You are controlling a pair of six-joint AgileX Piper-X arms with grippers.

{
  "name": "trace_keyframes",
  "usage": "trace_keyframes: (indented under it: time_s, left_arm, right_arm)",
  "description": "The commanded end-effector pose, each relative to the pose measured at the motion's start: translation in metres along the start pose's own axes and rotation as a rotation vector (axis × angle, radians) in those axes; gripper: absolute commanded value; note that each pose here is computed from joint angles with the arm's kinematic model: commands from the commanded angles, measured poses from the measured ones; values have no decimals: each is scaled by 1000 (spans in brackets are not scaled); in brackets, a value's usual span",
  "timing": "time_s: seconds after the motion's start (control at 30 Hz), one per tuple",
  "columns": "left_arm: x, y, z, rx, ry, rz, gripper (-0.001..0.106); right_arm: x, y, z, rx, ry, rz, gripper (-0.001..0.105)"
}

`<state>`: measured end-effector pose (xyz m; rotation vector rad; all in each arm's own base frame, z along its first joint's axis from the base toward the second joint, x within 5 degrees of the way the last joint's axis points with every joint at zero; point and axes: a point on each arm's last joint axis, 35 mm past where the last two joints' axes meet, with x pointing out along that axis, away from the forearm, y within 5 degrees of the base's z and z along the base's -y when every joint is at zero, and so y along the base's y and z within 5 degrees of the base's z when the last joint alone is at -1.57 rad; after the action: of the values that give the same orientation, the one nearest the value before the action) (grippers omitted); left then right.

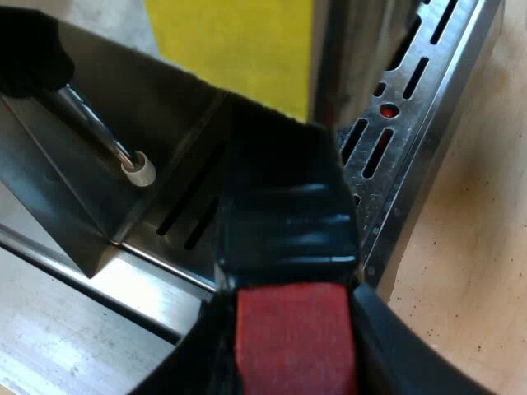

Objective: Put the handle in the coffee machine

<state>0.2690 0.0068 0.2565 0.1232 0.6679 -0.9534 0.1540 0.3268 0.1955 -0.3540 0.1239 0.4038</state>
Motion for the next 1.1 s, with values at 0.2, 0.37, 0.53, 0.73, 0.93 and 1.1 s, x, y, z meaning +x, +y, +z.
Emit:
trace_keyframes:
  time_s: [0.2, 0.37, 0.53, 0.73, 0.93, 1.1]
  left_arm:
    - [-5, -4, 10, 22, -70, -58, 0]
    - [-5, -4, 10, 20, -69, -59, 0]
    - [-5, -5, 10, 18, -68, -60, 0]
    - [-5, -5, 10, 18, -68, -60, 0]
    - [-5, -5, 10, 17, -67, -61, 0]
    - [-5, -5, 10, 16, -67, -61, 0]
  right_arm:
    - [34, 5, -33, 40, -25, -43, 48]
    - [50, 10, -39, 64, -80, -76, 42]
    - [68, 17, -33, 30, -102, -116, 42]
    - [90, 14, -20, 23, -98, -247, 38]
    - [101, 1, -13, 57, -129, -270, 37]
    - [102, -1, -5, 17, -176, -247, 37]
